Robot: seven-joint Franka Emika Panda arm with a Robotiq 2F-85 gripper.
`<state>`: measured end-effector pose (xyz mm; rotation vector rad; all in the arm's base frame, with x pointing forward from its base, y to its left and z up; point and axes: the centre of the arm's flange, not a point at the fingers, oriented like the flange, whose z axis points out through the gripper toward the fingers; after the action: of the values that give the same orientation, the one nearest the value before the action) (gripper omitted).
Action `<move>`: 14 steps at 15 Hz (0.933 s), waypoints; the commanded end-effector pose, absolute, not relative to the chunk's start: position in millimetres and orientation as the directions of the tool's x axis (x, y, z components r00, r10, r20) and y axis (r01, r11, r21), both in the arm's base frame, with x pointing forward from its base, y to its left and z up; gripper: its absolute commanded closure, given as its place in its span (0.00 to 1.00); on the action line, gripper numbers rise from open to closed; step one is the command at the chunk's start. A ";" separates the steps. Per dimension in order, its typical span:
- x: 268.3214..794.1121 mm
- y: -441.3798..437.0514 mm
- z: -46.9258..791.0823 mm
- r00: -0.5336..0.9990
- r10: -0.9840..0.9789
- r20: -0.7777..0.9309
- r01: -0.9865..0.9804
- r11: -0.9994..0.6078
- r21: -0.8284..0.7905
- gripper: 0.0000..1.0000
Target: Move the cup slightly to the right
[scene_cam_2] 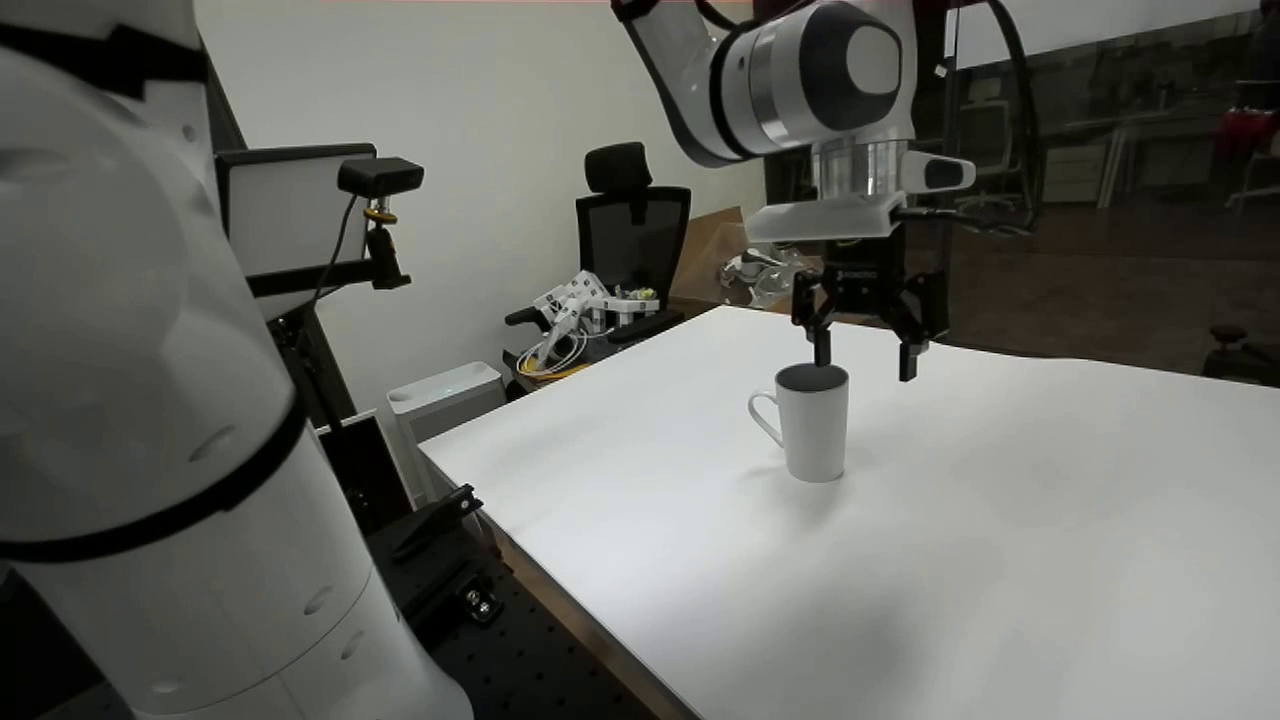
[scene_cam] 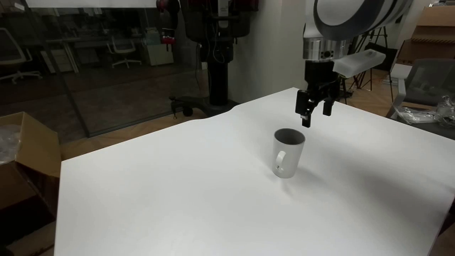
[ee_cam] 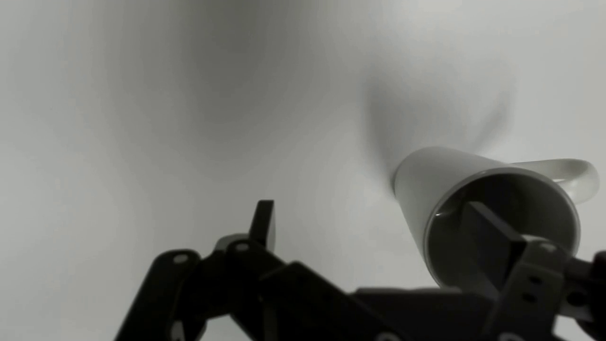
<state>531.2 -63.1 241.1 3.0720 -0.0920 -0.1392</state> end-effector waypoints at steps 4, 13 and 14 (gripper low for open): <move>552.9 -40.5 210.5 0.993 0.011 -0.114 0.021 -0.996 0.089 0.00; 575.6 -36.9 188.5 0.990 0.052 -0.134 0.067 -0.991 0.112 0.38; 576.7 -36.2 188.5 0.990 0.057 -0.133 0.072 -0.991 0.109 0.45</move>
<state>562.8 -37.0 187.6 3.0373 0.0672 -0.1987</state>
